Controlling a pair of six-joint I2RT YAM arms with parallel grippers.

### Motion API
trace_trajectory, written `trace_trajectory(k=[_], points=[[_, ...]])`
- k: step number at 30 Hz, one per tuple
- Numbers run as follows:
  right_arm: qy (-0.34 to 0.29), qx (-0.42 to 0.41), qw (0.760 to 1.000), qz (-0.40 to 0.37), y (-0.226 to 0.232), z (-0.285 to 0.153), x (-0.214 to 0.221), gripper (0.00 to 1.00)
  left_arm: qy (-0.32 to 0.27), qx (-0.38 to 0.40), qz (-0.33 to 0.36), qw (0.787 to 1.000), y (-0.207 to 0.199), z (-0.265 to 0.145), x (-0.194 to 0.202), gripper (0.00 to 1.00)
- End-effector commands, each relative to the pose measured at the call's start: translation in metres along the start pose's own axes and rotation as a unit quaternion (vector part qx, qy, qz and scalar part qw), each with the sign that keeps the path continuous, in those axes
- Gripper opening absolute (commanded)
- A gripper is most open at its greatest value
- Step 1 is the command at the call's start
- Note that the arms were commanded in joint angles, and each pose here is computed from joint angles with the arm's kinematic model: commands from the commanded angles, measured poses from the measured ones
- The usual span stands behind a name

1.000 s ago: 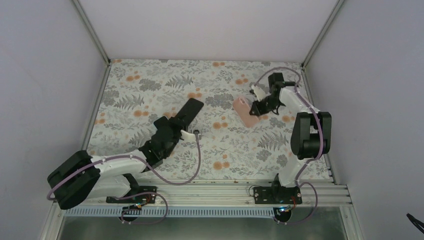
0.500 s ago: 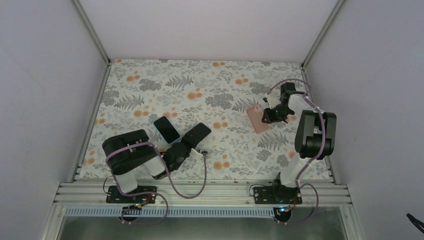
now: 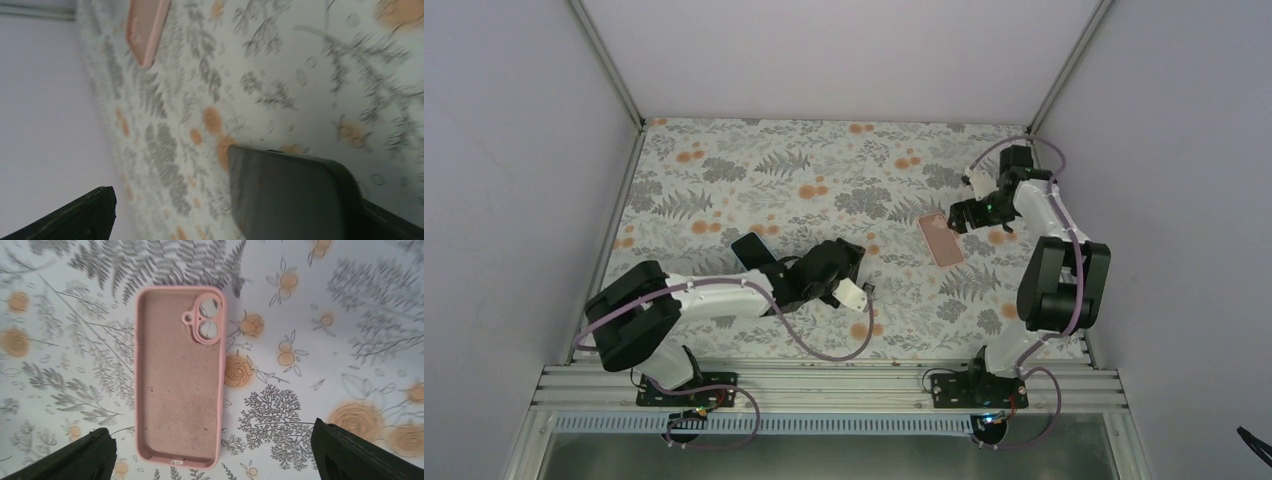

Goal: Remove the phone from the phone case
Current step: Place the phone case at the center of the board, then adjust the phone at the center of the board.

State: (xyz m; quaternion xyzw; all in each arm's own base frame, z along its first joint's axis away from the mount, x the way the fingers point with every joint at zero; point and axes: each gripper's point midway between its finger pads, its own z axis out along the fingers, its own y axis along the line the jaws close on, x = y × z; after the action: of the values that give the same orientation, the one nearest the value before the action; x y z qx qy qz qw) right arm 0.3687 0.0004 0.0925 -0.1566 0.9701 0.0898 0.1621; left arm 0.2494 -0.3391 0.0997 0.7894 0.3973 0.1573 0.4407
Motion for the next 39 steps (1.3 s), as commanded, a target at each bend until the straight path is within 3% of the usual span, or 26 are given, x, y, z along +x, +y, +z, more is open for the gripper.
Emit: trace_trajectory(k=[1,9,13,17,19,22,26,31,33,39], points=[[-0.035,-0.015,0.998,-0.041,0.016,-0.048,-0.016,1.0,0.007,0.245,-0.048,0.968,-0.065,-0.028,-0.006,1.0],[-0.067,-0.024,0.994,-0.085,0.036,-0.109,-0.033,1.0,0.005,0.346,-0.089,0.934,-0.068,-0.054,-0.02,1.0],[-0.08,-0.043,0.991,-0.095,0.049,-0.119,-0.037,1.0,-0.018,0.347,-0.121,0.93,-0.045,-0.066,-0.034,1.0],[-0.073,-0.083,0.986,-0.127,0.081,-0.103,-0.034,1.0,-0.043,0.239,-0.188,0.952,0.035,-0.082,-0.01,1.0],[-0.086,-0.095,0.98,-0.15,0.104,-0.096,-0.04,1.0,-0.03,0.151,-0.239,0.959,0.086,-0.09,0.032,1.0],[-0.116,-0.104,0.968,-0.196,0.154,-0.084,-0.06,1.0,0.001,0.043,-0.309,0.95,0.138,-0.114,0.11,1.0],[-0.135,-0.118,0.953,-0.243,0.222,-0.059,-0.081,1.0,0.073,-0.038,-0.402,0.912,0.155,-0.138,0.22,1.0],[-0.109,-0.155,0.933,-0.306,0.289,-0.006,-0.081,1.0,0.145,-0.051,-0.552,0.82,0.12,-0.138,0.316,1.0],[-0.123,-0.192,0.913,-0.338,0.321,-0.002,-0.08,1.0,0.165,-0.052,-0.581,0.795,0.099,-0.133,0.334,1.0],[-0.126,-0.243,0.879,-0.39,0.387,0.017,-0.078,1.0,0.204,-0.015,-0.607,0.767,0.04,-0.106,0.347,1.0]])
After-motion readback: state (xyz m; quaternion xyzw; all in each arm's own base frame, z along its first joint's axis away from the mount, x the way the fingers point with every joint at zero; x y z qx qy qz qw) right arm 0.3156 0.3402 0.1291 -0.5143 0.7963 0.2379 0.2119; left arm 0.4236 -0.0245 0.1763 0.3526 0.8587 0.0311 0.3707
